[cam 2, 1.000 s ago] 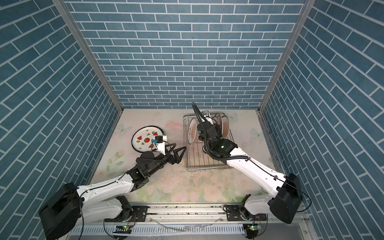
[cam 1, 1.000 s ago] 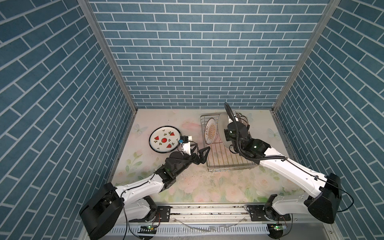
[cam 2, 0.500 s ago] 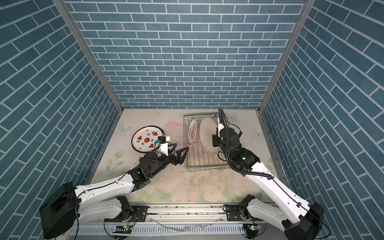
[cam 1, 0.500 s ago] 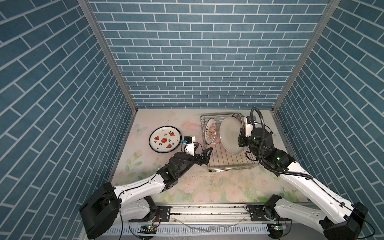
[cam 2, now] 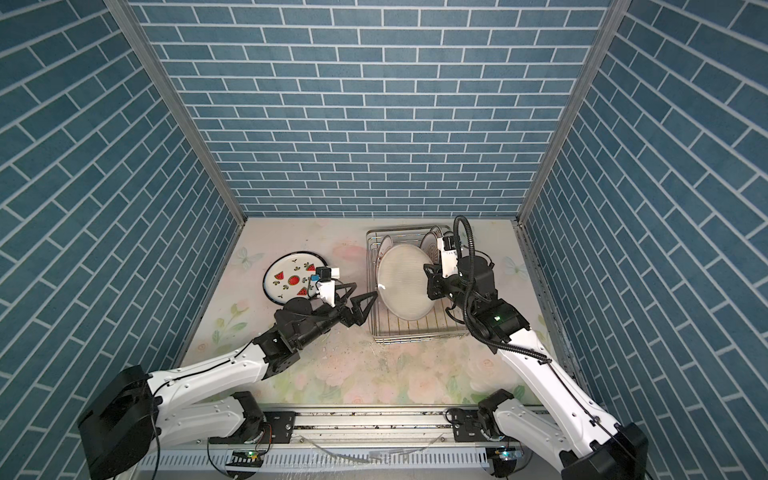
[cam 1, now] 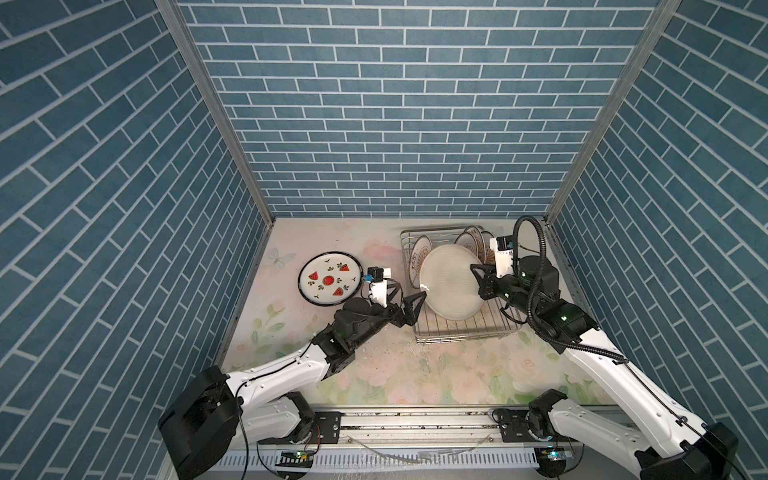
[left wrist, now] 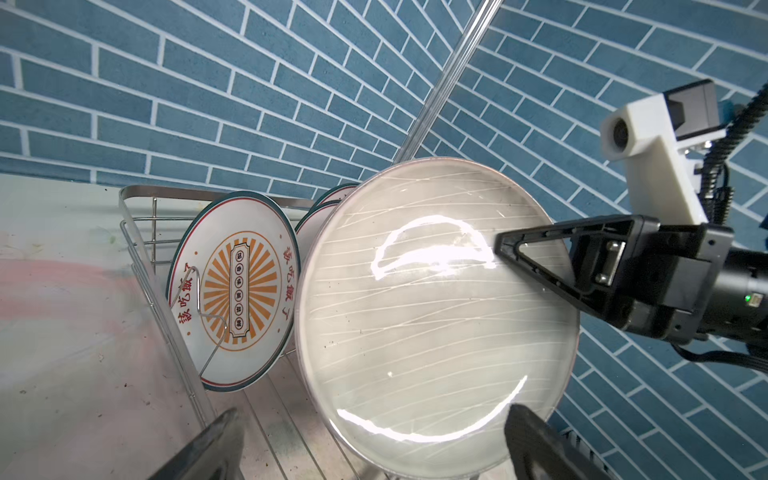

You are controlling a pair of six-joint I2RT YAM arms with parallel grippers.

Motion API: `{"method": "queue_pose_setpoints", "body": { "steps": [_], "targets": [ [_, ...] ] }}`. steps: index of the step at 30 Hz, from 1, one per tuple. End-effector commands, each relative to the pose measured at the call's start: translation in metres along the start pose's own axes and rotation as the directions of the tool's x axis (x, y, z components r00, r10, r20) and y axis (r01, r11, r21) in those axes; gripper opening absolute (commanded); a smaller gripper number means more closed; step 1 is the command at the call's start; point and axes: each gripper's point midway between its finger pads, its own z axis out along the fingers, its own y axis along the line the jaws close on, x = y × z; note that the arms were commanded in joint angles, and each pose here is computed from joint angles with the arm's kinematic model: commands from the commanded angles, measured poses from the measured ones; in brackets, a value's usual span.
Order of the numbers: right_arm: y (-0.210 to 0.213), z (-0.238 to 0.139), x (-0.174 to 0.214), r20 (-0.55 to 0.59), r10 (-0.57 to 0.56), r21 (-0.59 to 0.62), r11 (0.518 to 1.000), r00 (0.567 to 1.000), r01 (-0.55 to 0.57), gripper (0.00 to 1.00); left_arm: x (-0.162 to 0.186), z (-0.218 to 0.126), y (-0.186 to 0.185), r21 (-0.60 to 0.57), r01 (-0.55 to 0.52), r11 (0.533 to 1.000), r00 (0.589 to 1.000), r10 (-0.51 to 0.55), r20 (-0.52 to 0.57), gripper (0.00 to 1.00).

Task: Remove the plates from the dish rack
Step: 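Lift the white lined plate up out of the rack with the right gripper, then hold the white plate up with the right gripper while the left gripper grasps its rim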

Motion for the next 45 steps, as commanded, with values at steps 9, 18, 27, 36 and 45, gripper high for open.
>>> {"method": "queue_pose_setpoints", "body": {
  "steps": [9, 18, 27, 36, 45],
  "targets": [
    [0.051, -0.022, -0.062, 0.163, 0.137, -0.358, 0.931, 0.977, -0.071, 0.0, -0.002, -0.009, 0.007, 0.067, 0.134, 0.989, 0.991, -0.134, 0.004, 1.0],
    [0.058, -0.015, -0.057, 0.122, 0.146, -0.417, 0.905, 0.982, -0.082, 0.0, -0.007, -0.004, -0.014, 0.197, 0.173, 0.965, 0.984, -0.177, 0.003, 0.8],
    [0.053, -0.008, -0.052, 0.1, 0.149, -0.399, 0.912, 0.984, -0.098, 0.0, -0.004, -0.002, -0.008, 0.183, 0.19, 0.965, 0.981, -0.195, 0.013, 0.37],
    [0.053, 0.001, -0.048, 0.071, 0.152, -0.411, 0.905, 0.986, -0.11, 0.0, -0.001, 0.005, -0.013, 0.212, 0.208, 0.955, 0.978, -0.209, -0.018, 0.27],
    [0.053, 0.01, -0.038, 0.044, 0.143, -0.423, 0.899, 0.989, -0.111, 0.01, 0.001, 0.009, -0.011, 0.202, 0.217, 0.955, 0.976, -0.217, -0.025, 0.06]
  ]
}}
